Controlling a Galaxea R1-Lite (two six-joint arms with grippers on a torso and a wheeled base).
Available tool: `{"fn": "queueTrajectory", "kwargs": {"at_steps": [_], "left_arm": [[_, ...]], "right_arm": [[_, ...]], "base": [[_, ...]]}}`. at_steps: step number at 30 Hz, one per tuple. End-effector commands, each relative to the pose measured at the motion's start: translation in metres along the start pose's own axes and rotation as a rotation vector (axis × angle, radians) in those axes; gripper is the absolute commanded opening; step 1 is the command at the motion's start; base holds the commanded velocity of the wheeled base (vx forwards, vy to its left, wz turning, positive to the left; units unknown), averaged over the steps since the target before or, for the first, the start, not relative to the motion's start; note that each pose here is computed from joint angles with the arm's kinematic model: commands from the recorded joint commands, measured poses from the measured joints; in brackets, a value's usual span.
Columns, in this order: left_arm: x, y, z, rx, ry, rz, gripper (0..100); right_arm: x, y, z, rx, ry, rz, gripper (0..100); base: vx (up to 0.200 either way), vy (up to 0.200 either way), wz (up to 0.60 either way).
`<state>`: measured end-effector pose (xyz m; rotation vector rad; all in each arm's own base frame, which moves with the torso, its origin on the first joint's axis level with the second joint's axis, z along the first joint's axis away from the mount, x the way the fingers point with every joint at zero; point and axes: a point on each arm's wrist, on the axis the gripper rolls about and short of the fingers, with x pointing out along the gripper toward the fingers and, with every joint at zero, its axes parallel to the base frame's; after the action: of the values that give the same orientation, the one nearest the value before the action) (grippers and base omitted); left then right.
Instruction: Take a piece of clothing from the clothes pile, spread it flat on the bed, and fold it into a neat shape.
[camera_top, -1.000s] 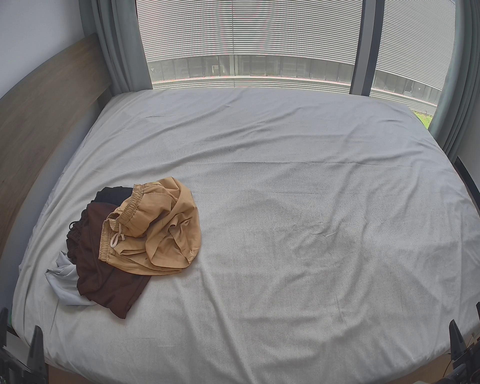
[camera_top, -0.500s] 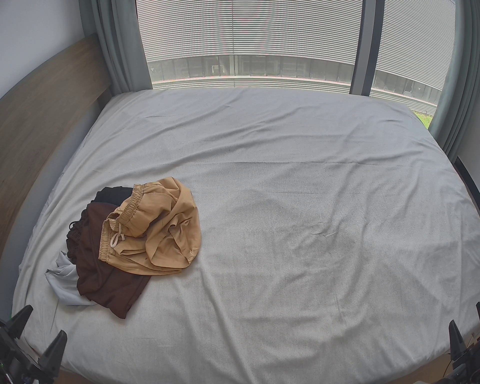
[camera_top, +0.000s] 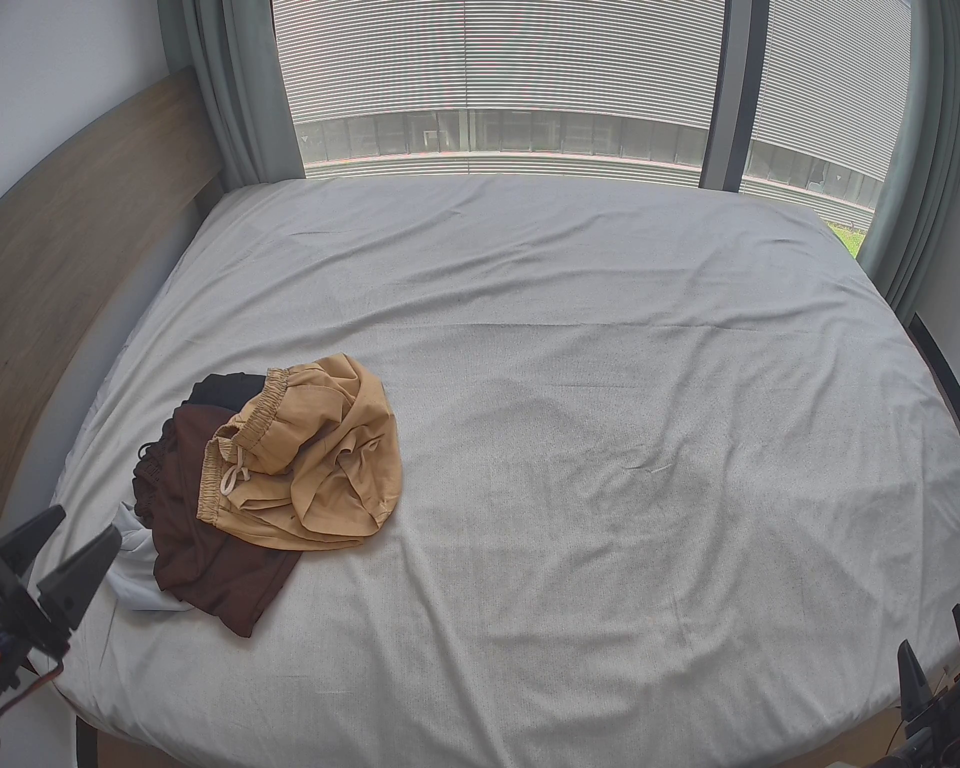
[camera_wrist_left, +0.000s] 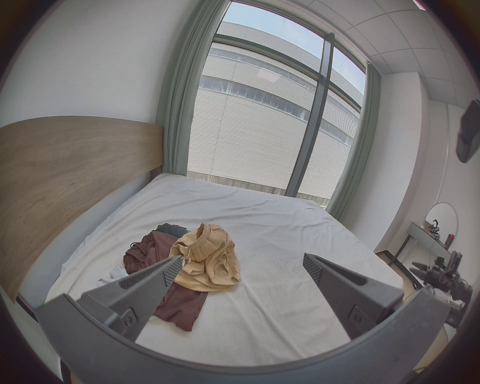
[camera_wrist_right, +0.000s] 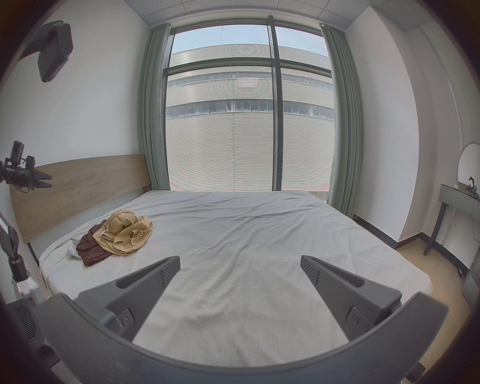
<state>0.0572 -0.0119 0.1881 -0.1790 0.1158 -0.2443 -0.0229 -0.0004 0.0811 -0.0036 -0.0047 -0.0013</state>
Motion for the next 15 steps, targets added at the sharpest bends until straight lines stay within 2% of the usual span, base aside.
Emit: {"fn": "queueTrajectory", "kwargs": {"at_steps": [1,10,15], "left_arm": [[0.046,0.0,0.02,-0.015,0.066,0.01,100],[0.081,-0.001,0.037,-0.093,0.096,0.017,100],[0.099,0.001,0.039,-0.106,0.127,0.026,100]], "right_arm": [[0.0,0.0,-0.005,0.001,0.002,0.001,100],[0.0,0.0,-0.005,0.001,0.002,0.001,100],[0.0,0.0,-0.005,0.001,0.002,0.001,100]], "base": [[0.0,0.0,0.0],[0.0,0.0,0.0],[0.0,0.0,0.0]]}}
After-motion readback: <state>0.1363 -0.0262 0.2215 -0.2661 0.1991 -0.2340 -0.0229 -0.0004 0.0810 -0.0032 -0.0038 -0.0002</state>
